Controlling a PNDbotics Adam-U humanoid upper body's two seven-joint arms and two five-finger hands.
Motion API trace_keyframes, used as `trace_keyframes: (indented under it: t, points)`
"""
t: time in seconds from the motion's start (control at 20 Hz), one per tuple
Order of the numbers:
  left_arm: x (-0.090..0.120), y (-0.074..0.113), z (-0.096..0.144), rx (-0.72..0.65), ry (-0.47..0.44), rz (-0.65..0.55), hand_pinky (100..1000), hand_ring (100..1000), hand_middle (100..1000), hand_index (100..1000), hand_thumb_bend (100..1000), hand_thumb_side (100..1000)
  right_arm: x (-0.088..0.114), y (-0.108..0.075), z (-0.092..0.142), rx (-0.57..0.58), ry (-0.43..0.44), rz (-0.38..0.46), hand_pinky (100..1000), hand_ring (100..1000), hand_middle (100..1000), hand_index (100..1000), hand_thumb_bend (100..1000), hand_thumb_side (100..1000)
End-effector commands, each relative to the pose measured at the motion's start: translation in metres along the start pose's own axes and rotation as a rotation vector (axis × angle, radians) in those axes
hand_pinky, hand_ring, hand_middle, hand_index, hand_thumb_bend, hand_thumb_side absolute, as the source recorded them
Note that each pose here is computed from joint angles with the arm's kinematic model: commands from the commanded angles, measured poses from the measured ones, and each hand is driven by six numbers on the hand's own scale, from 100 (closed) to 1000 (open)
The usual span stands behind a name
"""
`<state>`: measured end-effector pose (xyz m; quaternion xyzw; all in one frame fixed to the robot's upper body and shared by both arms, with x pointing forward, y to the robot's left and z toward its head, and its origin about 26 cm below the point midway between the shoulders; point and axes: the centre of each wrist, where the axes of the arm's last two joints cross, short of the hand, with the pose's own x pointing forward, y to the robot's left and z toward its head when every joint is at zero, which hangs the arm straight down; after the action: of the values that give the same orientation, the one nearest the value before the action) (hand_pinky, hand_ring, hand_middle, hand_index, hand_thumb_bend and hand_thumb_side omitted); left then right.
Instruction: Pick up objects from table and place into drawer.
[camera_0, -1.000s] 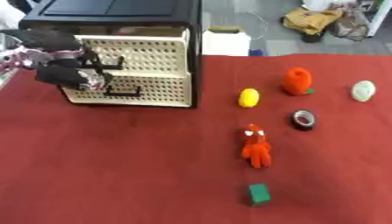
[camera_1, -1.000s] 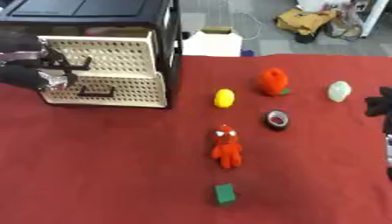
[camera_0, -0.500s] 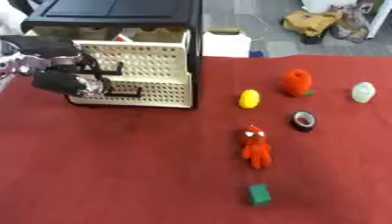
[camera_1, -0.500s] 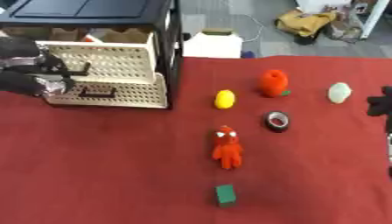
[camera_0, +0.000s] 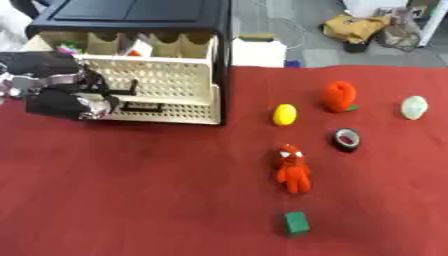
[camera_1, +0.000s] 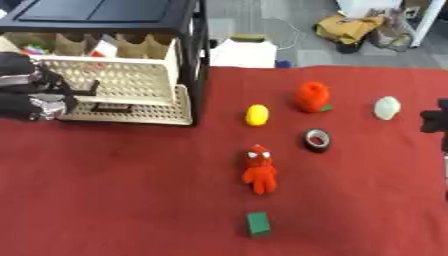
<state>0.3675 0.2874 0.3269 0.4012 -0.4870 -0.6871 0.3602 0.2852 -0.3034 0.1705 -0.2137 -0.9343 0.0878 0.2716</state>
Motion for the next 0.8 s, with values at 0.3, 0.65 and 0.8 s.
trace_keyframes:
  t: [0.3,0.65,0.8]
  points:
    - [-0.001,0.009,0.023,0.049,0.025,-0.013,100,100,100,761,145,1000,0.004,-0.005,-0.005,-0.007,-0.024,0.009,692,706,503,785,103,783]
    - [0.005,0.004,0.03,0.046,0.021,-0.018,100,100,100,768,144,1000,0.004,-0.005,-0.006,-0.011,-0.024,0.009,692,707,503,785,103,783]
    - [0.008,0.002,0.035,0.047,0.022,-0.024,100,100,100,771,143,1000,0.004,-0.005,-0.006,-0.013,-0.023,0.01,692,707,503,785,104,783]
